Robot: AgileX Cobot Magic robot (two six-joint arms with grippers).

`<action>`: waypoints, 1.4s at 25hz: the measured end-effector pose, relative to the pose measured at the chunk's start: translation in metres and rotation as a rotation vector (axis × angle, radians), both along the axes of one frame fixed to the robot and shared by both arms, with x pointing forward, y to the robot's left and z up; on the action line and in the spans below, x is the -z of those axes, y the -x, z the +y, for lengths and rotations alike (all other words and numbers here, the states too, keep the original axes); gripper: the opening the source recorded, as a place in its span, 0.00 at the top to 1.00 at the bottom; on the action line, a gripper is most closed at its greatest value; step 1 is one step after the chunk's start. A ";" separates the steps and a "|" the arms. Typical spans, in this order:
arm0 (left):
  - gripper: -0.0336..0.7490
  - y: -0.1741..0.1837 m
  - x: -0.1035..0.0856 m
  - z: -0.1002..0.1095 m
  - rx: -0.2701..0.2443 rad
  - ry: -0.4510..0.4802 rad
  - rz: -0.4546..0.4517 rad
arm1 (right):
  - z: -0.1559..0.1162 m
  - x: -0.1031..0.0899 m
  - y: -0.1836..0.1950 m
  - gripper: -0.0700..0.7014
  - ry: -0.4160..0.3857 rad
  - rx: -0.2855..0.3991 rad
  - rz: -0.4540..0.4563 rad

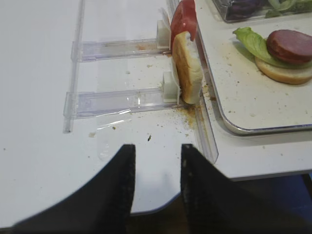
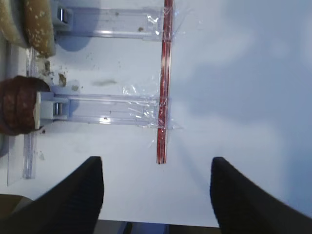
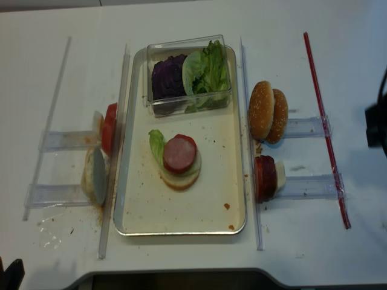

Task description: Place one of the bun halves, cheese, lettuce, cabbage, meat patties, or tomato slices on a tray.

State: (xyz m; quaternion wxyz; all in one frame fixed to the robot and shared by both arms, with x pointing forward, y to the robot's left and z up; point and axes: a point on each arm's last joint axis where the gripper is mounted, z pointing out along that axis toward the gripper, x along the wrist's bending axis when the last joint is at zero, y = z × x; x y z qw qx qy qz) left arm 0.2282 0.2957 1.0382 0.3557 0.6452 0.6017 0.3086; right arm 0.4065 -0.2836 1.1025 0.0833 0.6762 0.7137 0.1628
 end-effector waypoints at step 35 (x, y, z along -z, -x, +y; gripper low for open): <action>0.67 0.000 0.000 0.000 0.000 0.000 0.000 | -0.001 0.061 0.169 0.28 0.032 -0.139 -0.574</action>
